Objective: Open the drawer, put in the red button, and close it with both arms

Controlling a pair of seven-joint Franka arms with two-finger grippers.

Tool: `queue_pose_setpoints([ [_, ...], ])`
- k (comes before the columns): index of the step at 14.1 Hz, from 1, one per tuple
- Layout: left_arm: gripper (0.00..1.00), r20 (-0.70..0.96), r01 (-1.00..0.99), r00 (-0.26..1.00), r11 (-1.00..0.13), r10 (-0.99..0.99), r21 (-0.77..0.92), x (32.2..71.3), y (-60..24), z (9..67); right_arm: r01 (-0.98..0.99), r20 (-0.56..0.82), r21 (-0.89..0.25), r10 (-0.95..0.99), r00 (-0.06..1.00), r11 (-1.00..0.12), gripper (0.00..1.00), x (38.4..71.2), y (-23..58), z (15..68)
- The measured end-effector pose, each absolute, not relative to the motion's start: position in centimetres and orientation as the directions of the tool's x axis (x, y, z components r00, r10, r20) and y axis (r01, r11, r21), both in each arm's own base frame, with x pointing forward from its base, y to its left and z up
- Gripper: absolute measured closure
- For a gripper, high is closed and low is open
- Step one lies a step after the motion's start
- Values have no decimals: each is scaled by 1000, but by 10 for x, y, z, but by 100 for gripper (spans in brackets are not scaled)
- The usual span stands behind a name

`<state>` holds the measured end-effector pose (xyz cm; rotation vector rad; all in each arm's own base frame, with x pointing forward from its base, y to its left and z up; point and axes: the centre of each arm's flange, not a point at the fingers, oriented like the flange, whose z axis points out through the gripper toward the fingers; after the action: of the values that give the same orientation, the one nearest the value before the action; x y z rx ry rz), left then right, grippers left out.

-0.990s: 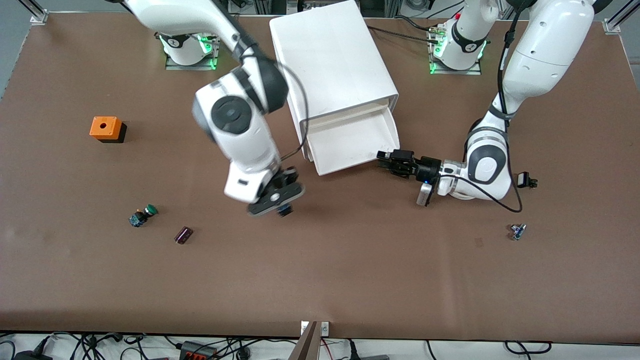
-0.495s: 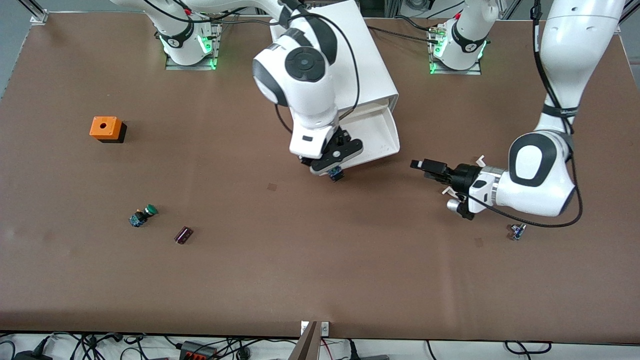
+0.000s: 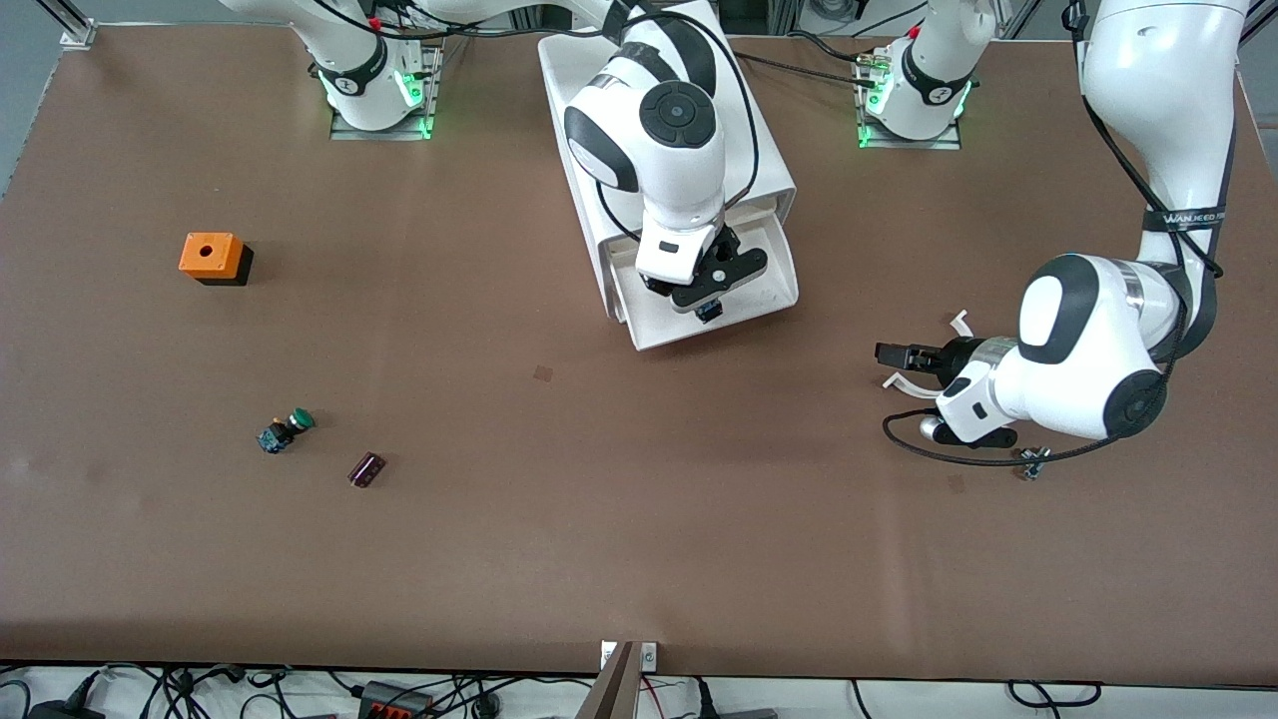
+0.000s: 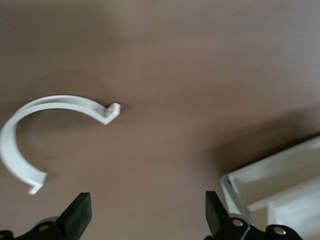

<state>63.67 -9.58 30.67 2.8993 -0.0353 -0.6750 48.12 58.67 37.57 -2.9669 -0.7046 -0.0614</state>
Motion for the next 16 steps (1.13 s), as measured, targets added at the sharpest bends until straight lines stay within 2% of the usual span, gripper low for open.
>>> queue_pose_setpoints([
  [3,0,-466,-49,882,-998,-65,46,630,-118,284,450,9,-66,451,893,-890,67,476,586,363],
  [7,0,-490,-42,871,-999,-33,-7,625,-136,263,461,-17,-56,462,887,-886,67,467,593,346],
  [8,0,-491,-37,871,-999,-28,-9,625,-133,262,462,-18,-56,464,886,-885,62,467,594,345],
  [12,0,-497,-29,868,-999,-19,-12,626,-128,256,455,-1,-63,456,890,-888,22,469,595,354],
  [14,0,-498,-29,867,-999,-19,-12,626,-128,255,411,36,-91,409,912,-907,4,479,596,379],
  [15,0,-497,-29,867,-999,-19,-12,626,-128,256,384,59,-107,380,923,-917,0,488,592,397],
  [16,0,-496,-28,868,-1000,-19,-12,626,-129,256,356,85,-119,348,934,-927,0,502,582,418],
])
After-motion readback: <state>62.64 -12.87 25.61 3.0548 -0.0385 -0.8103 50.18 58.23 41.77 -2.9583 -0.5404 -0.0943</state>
